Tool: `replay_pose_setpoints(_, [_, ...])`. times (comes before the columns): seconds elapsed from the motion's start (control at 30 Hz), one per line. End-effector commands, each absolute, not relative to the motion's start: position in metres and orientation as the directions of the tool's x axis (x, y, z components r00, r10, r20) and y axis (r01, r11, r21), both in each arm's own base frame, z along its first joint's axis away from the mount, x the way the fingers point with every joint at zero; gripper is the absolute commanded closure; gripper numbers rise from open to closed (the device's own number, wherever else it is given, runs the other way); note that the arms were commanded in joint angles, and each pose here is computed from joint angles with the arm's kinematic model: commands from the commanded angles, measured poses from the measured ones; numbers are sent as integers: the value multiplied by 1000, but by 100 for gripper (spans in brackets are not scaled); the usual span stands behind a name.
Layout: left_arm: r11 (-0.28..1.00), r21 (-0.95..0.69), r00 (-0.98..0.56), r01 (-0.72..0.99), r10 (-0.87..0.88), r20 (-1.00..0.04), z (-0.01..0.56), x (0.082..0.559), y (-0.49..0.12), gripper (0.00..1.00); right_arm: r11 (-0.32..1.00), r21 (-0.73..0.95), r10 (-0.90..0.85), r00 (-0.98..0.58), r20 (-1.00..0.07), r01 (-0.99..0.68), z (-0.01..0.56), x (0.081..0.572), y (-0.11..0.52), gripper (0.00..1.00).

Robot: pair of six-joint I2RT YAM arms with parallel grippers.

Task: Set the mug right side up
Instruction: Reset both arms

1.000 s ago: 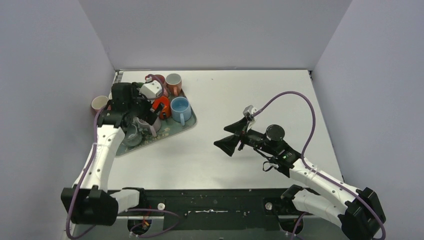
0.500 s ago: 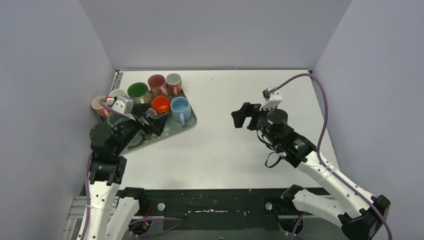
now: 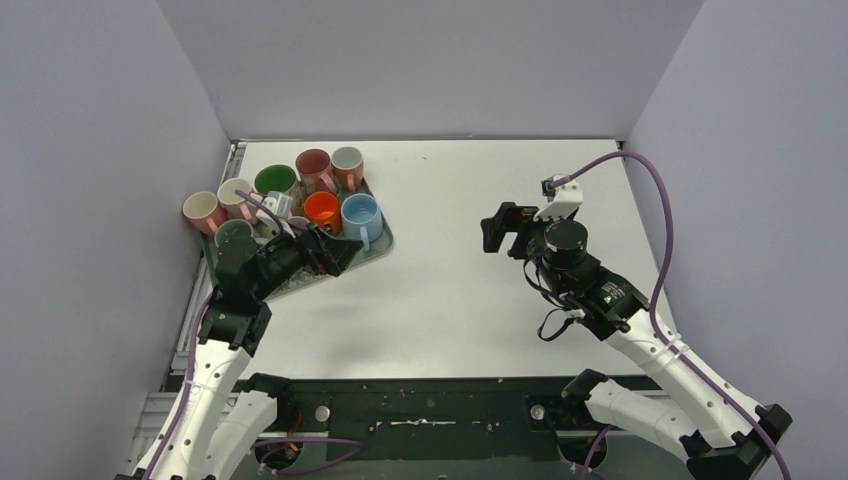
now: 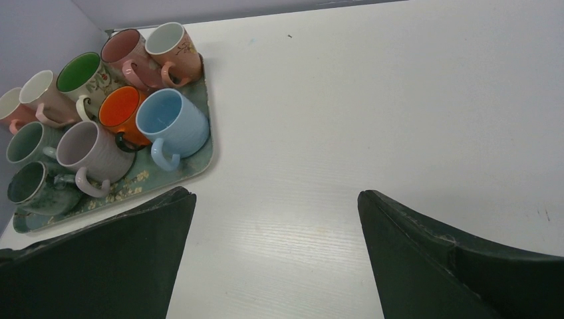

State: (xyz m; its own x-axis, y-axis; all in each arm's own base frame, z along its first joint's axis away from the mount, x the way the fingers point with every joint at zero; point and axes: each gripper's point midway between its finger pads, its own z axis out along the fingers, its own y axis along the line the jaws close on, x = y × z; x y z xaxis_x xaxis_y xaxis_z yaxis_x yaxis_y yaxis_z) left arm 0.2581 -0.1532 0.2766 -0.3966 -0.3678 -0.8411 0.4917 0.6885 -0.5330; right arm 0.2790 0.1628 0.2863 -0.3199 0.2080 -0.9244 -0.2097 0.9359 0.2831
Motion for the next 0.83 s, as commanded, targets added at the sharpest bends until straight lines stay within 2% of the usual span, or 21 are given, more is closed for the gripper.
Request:
replay_pose_setpoints(0.0, [653, -524, -373, 546, -371, -851, 296, 256, -166, 3, 946, 268, 200, -322, -925, -182, 282, 281, 158, 0])
replay_pose_setpoints(0.27, [625, -540, -344, 563, -417, -841, 309, 258, -168, 3, 940, 276, 206, -310, -928, -199, 292, 284, 163, 0])
replay_pose_setpoints(0.8, [634, -508, -325, 583, -391, -861, 322, 255, -168, 3, 932, 290, 222, -291, -931, -218, 301, 281, 164, 0])
